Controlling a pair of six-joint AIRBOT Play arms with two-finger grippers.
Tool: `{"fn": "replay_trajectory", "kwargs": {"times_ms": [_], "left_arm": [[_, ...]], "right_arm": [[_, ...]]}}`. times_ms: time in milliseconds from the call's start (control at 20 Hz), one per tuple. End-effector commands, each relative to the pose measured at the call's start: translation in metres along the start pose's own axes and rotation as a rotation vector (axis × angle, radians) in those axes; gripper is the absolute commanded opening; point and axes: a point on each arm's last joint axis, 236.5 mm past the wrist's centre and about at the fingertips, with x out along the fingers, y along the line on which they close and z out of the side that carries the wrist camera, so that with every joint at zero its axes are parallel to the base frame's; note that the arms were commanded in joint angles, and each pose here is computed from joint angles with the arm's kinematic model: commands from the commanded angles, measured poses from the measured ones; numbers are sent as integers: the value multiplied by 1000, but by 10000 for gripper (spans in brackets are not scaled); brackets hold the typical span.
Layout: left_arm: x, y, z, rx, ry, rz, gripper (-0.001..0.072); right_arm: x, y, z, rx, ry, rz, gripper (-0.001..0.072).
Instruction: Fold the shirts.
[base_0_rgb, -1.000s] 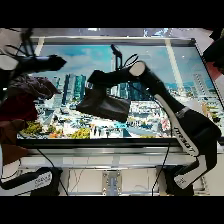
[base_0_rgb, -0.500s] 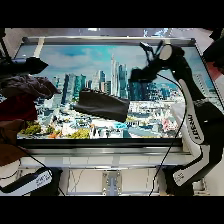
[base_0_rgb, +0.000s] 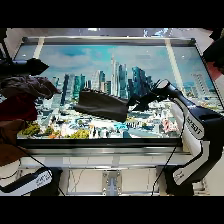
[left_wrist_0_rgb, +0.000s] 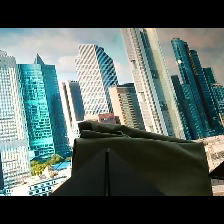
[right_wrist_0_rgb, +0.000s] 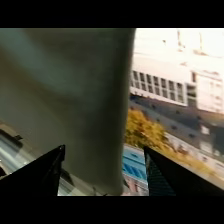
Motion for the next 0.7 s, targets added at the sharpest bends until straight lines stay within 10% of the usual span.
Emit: {"fn": "replay_trajectory", "kwargs": {"times_ms": [0, 100, 200, 400, 650], "left_arm": [[0, 0, -1, -2, 3, -1, 15], [0, -1, -2, -3, 10, -7, 15], [0, -4, -7, -3, 30, -17, 15], [0, -5, -9, -3, 40, -21, 15], [0, -5, -9, -3, 39, -21, 15]], "right_arm": [[35, 33, -2, 44, -25, 192, 572], [52, 51, 2, 45, -67, 215, 451], [59, 73, 3, 14, -87, 241, 29], [-21, 135, 23, -329, -159, 287, 10], [-255, 28, 55, -273, -473, -271, 11]]}}
